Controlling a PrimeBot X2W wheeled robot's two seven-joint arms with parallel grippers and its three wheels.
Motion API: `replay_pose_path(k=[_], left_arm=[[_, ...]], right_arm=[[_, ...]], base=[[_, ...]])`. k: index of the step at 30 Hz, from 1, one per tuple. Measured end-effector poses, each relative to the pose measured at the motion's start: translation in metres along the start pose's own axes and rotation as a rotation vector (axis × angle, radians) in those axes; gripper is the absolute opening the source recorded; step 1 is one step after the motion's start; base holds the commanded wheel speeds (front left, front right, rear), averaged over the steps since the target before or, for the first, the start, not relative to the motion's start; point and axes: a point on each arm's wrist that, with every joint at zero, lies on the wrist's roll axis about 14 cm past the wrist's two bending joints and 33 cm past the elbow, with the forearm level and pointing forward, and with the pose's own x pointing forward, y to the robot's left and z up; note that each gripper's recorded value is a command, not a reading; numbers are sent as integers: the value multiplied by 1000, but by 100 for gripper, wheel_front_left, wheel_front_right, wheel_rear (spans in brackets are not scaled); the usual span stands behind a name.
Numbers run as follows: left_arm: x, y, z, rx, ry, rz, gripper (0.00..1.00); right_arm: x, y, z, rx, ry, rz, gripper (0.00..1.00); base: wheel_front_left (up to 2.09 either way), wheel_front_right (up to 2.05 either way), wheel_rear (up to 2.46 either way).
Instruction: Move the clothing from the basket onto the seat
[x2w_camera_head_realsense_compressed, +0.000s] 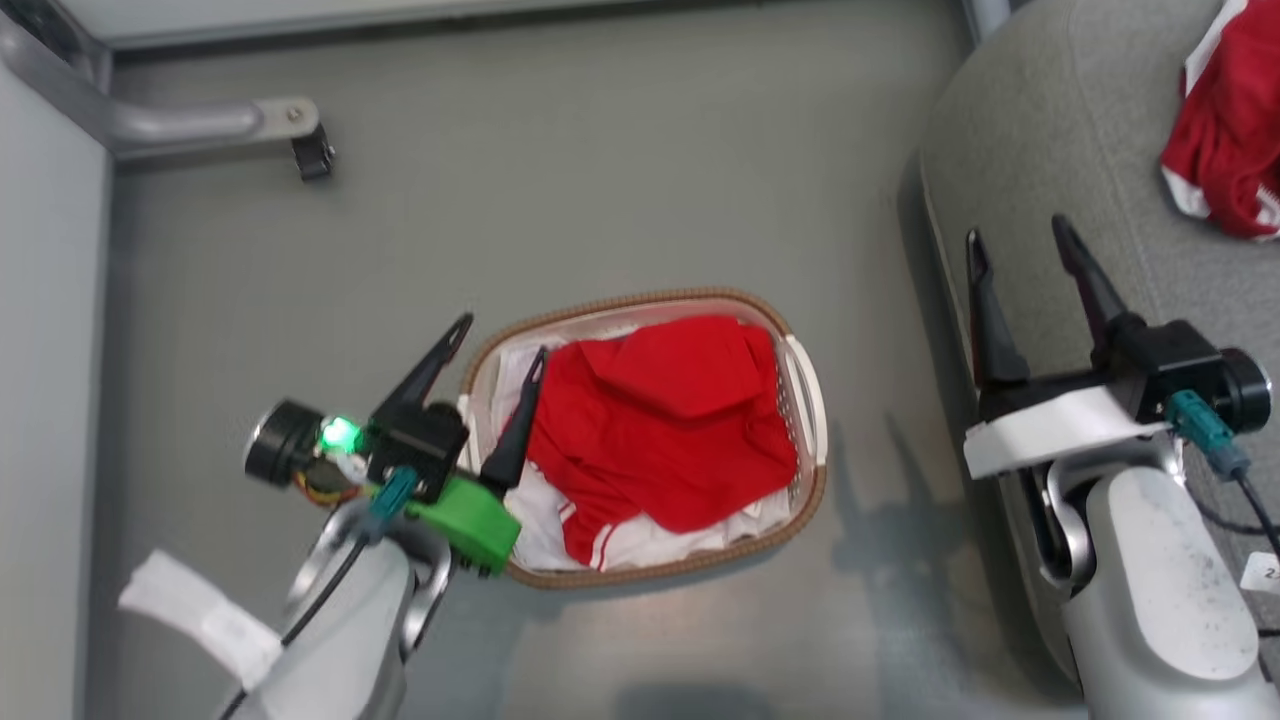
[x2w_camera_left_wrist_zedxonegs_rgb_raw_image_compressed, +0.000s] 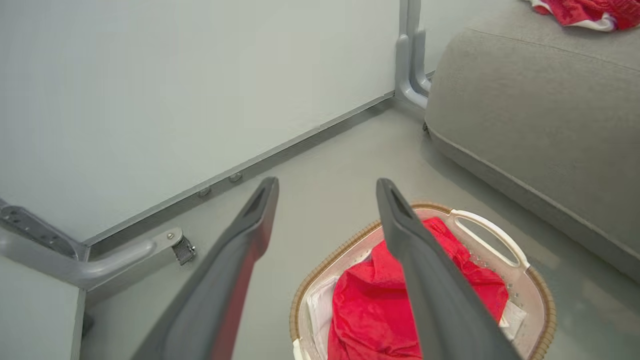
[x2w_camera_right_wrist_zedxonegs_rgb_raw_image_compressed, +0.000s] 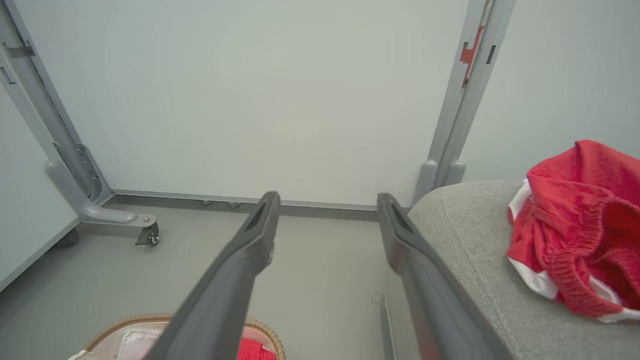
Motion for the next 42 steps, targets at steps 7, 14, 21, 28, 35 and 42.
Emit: replay_pose_path(k=[7, 14, 21, 28, 35, 42], left_arm=[[44, -21, -65, 97, 169, -196, 100], [59, -39, -155, 139, 390, -348, 100], [84, -41, -199, 167, 469, -408, 100], [102, -48, -231, 182, 512, -450, 100], [120, -43, -254, 199, 542, -422, 100], [125, -53, -257, 166, 548, -427, 7]], right_arm=[[19, -18, -30, -10, 26, -33, 100], [29, -32, -69, -3, 75, -56, 100], [29, -47, -96, -2, 117, -85, 100], [22, -62, -119, -14, 165, -117, 100], [18, -73, -131, -30, 192, -137, 100], [18, -78, -132, -31, 196, -147, 100]], base=[[0, 0, 0], [0, 0, 0], [0, 0, 0], [0, 0, 0], [0, 0, 0], [0, 0, 0]])
